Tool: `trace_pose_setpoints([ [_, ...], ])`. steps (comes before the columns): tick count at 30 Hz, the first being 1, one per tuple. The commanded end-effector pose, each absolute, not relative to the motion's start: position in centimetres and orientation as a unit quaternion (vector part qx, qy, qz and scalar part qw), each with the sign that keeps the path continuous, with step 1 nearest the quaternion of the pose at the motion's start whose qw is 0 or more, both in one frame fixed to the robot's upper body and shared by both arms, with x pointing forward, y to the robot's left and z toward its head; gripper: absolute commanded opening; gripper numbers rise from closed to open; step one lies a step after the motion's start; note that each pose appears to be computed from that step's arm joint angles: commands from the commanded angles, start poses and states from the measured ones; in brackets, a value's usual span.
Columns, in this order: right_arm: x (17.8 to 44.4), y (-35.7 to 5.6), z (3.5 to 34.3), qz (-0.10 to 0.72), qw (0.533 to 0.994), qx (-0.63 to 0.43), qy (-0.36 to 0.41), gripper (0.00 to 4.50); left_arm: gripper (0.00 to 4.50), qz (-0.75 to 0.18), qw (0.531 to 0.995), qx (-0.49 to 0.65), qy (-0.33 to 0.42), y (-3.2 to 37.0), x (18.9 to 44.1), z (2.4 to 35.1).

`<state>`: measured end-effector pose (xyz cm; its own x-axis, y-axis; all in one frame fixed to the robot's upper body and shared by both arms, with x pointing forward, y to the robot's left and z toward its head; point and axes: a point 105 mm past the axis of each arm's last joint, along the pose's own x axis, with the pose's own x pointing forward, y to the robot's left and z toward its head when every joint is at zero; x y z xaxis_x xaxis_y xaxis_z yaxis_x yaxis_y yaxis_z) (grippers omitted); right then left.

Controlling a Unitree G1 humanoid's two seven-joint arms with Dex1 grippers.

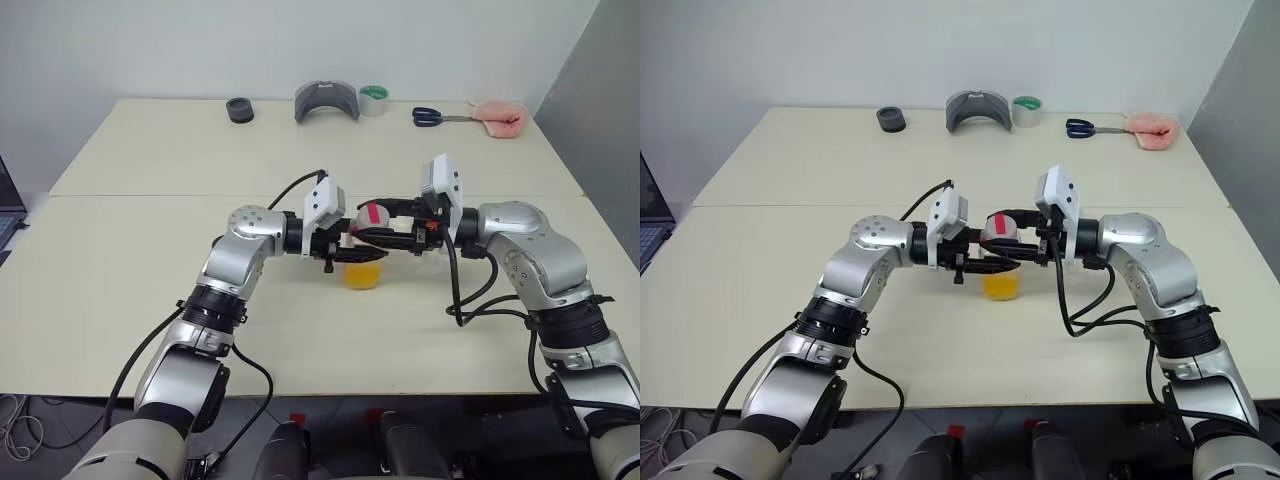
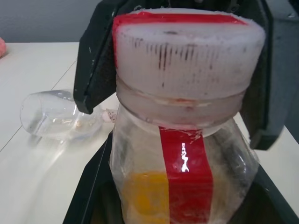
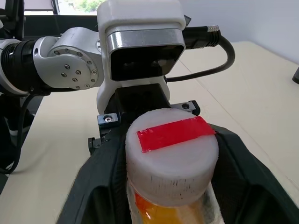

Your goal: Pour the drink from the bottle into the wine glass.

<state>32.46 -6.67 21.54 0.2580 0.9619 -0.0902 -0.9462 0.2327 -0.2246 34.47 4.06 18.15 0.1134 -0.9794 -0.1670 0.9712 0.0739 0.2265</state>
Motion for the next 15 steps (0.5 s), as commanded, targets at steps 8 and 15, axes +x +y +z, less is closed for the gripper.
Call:
trace_pose_setpoints([
  [8,29.8,-8.2,23.3,0.561,0.818,-0.109,-0.07,4.38,1.81,-0.656,0.737,0.148,-0.061,4.4,34.5,20.6],
  [15,29.0,-7.5,24.0,0.475,0.86,-0.145,-0.119,4.38,1.81,-0.658,0.736,0.147,-0.061,4.2,34.5,20.5],
])
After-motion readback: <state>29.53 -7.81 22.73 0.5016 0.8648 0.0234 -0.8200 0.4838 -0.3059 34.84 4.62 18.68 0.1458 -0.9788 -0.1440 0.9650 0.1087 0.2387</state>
